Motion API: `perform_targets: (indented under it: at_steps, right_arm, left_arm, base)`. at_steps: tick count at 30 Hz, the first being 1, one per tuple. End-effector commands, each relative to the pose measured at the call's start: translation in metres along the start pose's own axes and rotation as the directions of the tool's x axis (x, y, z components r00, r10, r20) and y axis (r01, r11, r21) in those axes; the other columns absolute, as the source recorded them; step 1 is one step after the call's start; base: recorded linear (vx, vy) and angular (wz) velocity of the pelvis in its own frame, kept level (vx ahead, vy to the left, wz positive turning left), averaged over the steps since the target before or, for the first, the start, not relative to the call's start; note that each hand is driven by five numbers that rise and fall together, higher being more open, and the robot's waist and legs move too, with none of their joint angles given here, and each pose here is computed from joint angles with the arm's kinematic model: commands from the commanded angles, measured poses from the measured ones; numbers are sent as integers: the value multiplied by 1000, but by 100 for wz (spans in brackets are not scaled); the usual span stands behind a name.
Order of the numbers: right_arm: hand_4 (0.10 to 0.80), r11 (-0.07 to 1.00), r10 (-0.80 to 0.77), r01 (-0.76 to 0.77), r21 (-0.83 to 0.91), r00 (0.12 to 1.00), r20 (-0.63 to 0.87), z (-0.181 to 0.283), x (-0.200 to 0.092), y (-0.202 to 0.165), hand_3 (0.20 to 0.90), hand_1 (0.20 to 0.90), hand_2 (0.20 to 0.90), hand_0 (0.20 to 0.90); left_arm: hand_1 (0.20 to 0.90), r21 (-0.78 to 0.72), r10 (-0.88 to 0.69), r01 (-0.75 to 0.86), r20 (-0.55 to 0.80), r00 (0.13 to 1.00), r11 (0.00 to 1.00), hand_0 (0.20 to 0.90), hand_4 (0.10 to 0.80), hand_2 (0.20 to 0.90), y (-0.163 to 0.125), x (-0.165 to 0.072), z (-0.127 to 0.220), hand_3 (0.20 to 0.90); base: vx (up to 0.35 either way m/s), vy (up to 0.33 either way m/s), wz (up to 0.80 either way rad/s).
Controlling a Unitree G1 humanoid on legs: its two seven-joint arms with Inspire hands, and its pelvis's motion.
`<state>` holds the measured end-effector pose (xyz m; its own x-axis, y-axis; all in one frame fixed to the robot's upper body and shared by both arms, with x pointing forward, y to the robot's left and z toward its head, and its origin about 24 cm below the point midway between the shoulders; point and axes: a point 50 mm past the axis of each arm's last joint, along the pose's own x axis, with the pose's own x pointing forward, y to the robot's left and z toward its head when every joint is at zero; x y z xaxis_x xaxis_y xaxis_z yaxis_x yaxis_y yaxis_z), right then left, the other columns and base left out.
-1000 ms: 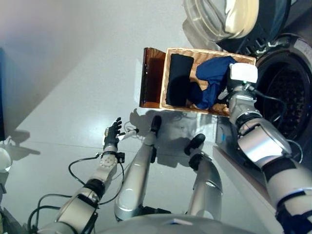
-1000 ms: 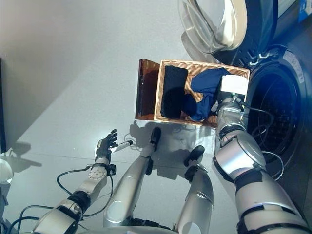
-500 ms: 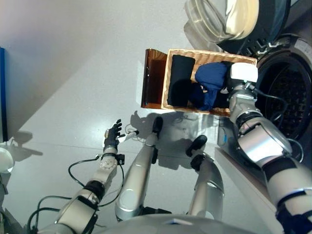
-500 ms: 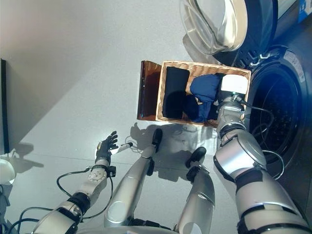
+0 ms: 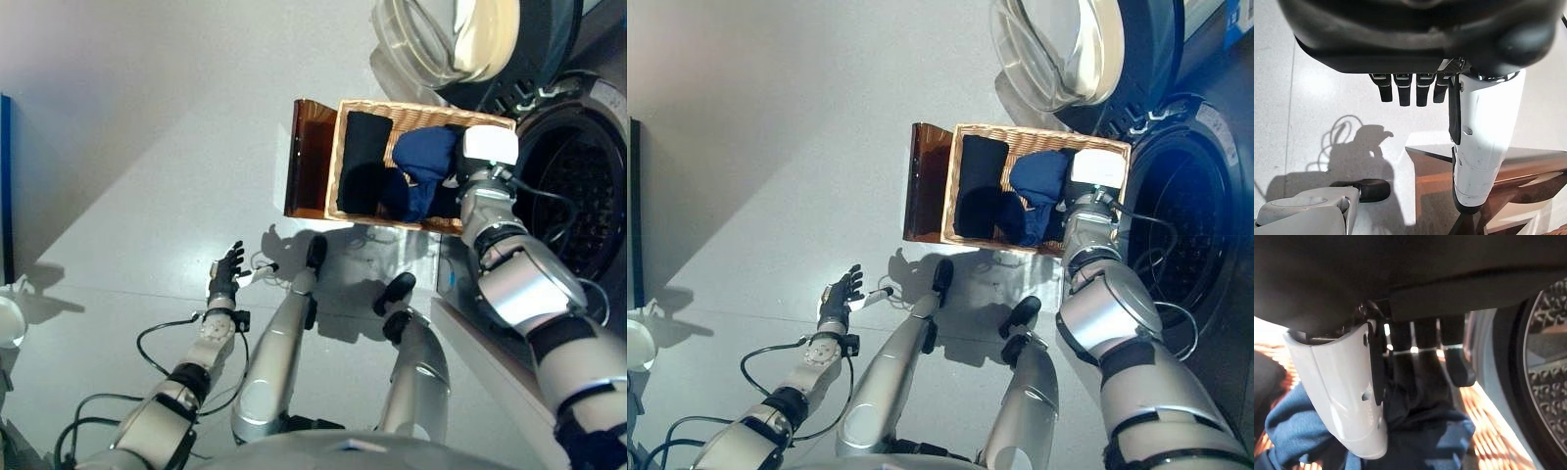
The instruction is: Pick up the clothes and place them into the washing machine
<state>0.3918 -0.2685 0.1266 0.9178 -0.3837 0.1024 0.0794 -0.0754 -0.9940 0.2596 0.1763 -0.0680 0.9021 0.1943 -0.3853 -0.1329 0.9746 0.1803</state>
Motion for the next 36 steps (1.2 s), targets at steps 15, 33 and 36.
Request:
perform_targets:
  at_steps: [15,33,36]
  right_arm:
    - [300,895,-223,143,422,964,147,46,-19,0,200,200,200,200]
    - [300,768,-197,-8,641,949,247,49,-91,50,200,200,200,200]
    - [300,701,-174,-30,712,962,212,48,-96,55,200,200,200,200]
  left_arm:
    - [900,2,130,-130,-107,986,991,900,800,900,26,-18,-40,900]
    - [900,19,154,-153,-236,959,988,900,800,900,29,-44,-80,900]
    - [900,24,158,-157,-240,958,987,900,800,900,30,-45,-81,900]
  base:
    - [2,14,-5]
    - [14,-7,-14]
    - [-5,0,-1]
